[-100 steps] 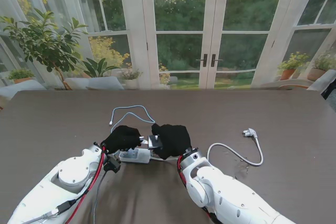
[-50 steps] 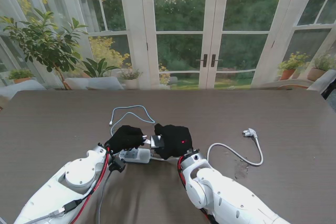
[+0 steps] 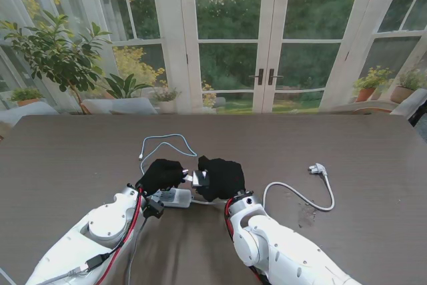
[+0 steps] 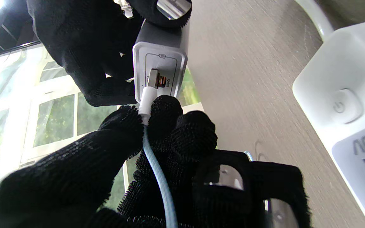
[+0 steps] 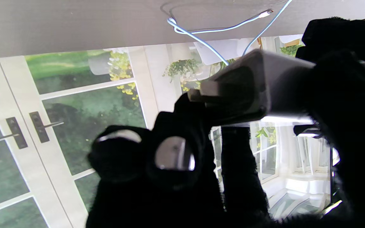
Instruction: Set up the charging station
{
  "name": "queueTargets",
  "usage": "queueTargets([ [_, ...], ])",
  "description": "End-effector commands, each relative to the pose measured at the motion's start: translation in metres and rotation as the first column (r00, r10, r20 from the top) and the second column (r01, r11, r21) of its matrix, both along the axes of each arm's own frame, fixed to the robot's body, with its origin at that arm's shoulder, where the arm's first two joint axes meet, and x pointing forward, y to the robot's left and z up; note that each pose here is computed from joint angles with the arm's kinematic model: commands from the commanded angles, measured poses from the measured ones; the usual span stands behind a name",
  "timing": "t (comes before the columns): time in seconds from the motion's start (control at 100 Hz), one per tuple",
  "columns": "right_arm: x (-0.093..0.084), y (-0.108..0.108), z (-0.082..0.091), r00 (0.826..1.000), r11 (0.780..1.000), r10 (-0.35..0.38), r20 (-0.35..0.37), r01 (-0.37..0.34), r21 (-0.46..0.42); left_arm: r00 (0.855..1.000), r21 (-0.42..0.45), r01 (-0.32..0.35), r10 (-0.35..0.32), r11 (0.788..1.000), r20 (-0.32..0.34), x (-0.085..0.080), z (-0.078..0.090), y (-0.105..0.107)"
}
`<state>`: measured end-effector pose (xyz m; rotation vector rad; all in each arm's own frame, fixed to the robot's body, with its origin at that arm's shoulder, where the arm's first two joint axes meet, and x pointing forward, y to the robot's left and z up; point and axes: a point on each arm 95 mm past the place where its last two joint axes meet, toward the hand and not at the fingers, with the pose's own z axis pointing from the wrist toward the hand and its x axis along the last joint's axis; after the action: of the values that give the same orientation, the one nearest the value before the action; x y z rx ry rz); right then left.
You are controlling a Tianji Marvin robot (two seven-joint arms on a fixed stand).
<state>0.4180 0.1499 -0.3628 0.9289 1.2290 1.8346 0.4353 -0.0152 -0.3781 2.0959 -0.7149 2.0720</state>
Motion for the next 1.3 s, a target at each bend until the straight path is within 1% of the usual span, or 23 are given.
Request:
queueTargets([
  [0.0, -0.0080, 0.0246, 0.0093, 0.999, 0.998, 0.036, -0.009, -0.035, 0.051, 0.999, -0.023, 0.052, -0.053, 0.998, -0.009, -0.0078, -0.0033, -0.0227],
  [0.26, -0.0081, 0.0259, 0.0086, 0.999, 0.996, 0.009, -0.040, -0.006, 0.085, 0.999, -0.027, 0.043, -0.043, 0.999, -0.011, -0.0088, -0.0075, -0.0273],
  [0.43, -0.0075, 0.0261, 0.0084, 0.999, 0.995, -0.003, -0.054, 0.009, 0.103, 0.999, -0.012, 0.037, -0.038, 0.999, -0.005, -0.0093, -0.0089, -0.0277],
  [0.76, -0.0066, 0.0249, 0.0082, 0.996, 0.993, -0.029, -0.079, 0.038, 0.115, 0.999, 0.014, -0.031, 0.030, 0.999, 0.030, -0.0107, -0.0073, -0.0298],
  [1.29, -0.0049, 0.0248, 0.0095, 0.993, 0.990, -0.060, -0.104, 0.073, 0.117, 0.994, 0.030, -0.105, 0.104, 0.994, 0.022, -0.0162, -0.0082, -0.0316],
])
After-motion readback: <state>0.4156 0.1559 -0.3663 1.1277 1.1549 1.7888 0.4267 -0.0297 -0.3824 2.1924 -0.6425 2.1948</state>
